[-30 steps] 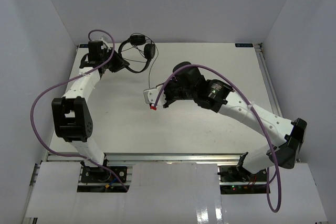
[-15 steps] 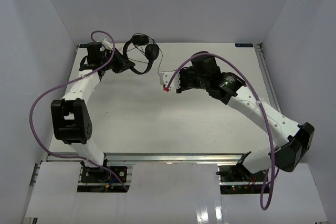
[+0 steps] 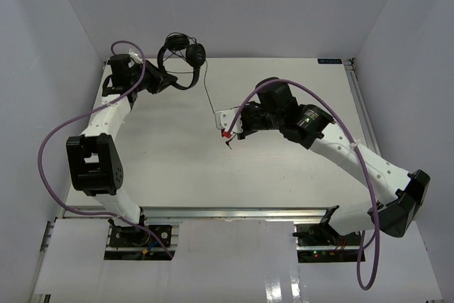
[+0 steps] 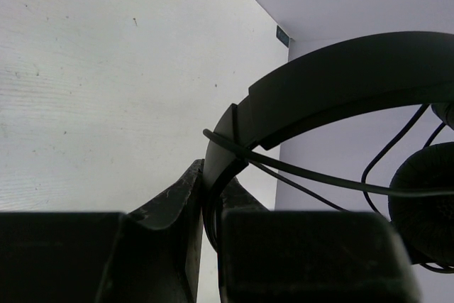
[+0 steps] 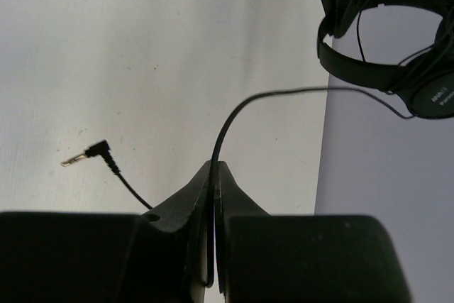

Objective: Wrap the headphones

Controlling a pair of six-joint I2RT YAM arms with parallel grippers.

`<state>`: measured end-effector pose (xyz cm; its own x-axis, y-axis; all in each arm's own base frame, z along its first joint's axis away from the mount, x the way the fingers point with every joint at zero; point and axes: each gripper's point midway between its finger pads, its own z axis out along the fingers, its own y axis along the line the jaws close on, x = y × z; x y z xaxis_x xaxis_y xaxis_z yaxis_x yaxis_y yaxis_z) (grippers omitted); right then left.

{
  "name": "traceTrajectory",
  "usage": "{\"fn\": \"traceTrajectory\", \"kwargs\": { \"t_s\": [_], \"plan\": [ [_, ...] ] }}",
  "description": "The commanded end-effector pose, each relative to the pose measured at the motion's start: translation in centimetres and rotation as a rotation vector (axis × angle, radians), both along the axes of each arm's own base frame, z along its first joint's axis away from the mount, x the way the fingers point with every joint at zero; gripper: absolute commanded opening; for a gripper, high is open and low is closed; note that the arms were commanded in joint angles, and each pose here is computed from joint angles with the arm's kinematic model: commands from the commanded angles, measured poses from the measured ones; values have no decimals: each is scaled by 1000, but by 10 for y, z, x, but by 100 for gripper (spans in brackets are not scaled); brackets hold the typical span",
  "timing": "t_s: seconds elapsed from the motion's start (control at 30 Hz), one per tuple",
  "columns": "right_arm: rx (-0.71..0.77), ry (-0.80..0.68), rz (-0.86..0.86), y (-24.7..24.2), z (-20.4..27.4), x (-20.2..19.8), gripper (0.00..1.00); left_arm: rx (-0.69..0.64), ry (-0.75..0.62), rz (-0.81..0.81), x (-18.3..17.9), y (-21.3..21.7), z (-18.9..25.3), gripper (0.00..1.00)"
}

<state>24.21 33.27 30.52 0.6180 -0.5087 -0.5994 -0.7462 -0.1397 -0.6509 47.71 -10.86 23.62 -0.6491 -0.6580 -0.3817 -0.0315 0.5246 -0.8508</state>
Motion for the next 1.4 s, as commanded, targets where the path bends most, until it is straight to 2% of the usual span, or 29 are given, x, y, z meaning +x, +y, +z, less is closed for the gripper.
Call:
{"fn": "traceTrajectory", "kwargs": {
  "t_s": [0.0, 0.53, 0.97, 1.07, 1.37],
  "plan": [
    [12, 13, 57, 15, 3, -17, 8, -109, -61, 27, 15, -4, 33, 0],
    [-18, 75, 117, 34, -18, -38, 8, -260, -39, 27, 18, -12, 31, 0],
    [-49, 52, 53, 29, -33, -23, 8, -406, -36, -85, -1, -23, 37, 0],
    [-41, 55, 20, 23, -34, -10, 8, -417, -54, -118, -8, -25, 42, 0],
    [-29, 84, 24, 20, -38, -13, 8, -432, -62, -112, -11, -18, 47, 0]
  ]
}}
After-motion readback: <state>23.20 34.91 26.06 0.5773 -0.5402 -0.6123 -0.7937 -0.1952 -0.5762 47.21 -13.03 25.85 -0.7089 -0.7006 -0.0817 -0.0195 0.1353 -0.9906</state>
